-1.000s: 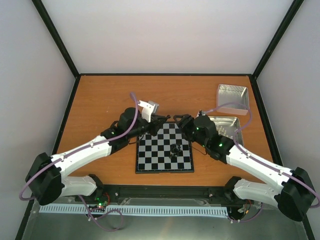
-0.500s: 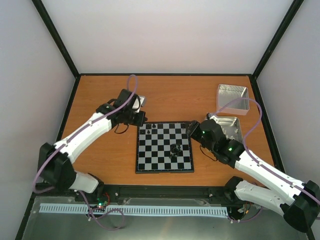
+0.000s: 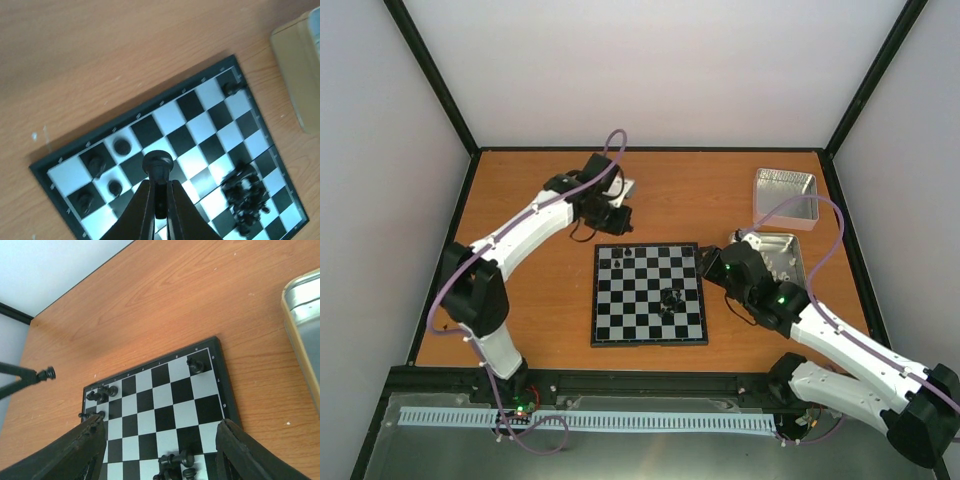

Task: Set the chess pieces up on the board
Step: Place the chess piece on the chessboard.

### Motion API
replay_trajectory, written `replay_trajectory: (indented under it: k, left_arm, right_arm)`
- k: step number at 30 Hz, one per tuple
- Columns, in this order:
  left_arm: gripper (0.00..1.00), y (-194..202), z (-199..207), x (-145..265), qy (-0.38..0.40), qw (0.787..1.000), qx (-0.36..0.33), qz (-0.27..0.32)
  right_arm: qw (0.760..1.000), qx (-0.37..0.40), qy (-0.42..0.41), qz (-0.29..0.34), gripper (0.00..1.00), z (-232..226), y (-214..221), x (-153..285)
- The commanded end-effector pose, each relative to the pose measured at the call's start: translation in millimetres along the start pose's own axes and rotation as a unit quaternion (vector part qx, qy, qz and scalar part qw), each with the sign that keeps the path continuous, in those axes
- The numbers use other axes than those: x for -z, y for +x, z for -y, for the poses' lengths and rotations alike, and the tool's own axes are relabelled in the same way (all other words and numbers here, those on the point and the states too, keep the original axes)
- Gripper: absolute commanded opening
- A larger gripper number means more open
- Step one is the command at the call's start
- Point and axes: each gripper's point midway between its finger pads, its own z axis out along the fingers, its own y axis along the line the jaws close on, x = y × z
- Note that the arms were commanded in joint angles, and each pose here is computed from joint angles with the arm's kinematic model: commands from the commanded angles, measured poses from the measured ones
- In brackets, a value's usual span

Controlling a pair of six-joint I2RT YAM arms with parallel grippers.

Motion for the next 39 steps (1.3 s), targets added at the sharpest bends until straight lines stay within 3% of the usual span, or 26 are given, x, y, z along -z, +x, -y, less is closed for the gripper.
replay_trajectory:
  k: [1, 6, 15, 25, 39]
  left_arm:
    - [0.01, -16.2, 33.2, -13.3, 0.015, 0.999, -0.043, -0.018]
    - [0.01, -16.4, 49.6, -49.5, -0.008, 0.996, -0.065, -0.064]
    - [0.01, -30.4, 91.4, -79.9, 0.044, 0.994, -0.071, -0.069]
    - [0.01, -25.5, 115.7, -103.3, 0.072, 0.99, -0.083, -0.093]
    - [0.01, -16.7, 87.4, -127.2, -0.003, 0.992, -0.065, -0.11]
  right_arm:
    - [0.999, 0.014, 0.027, 0.034, 0.61, 16.9, -11.0, 5.7]
    - [0.996, 0.022, 0.058, 0.057, 0.61, 35.8, -17.1, 16.0]
    - [0.991, 0.025, 0.093, 0.097, 0.61, 65.5, -24.0, 37.2]
    - [0.991, 0.024, 0.096, 0.095, 0.61, 70.9, -20.8, 39.5]
    - [0.991, 0.021, 0.096, 0.087, 0.6, 72.2, -16.6, 36.7]
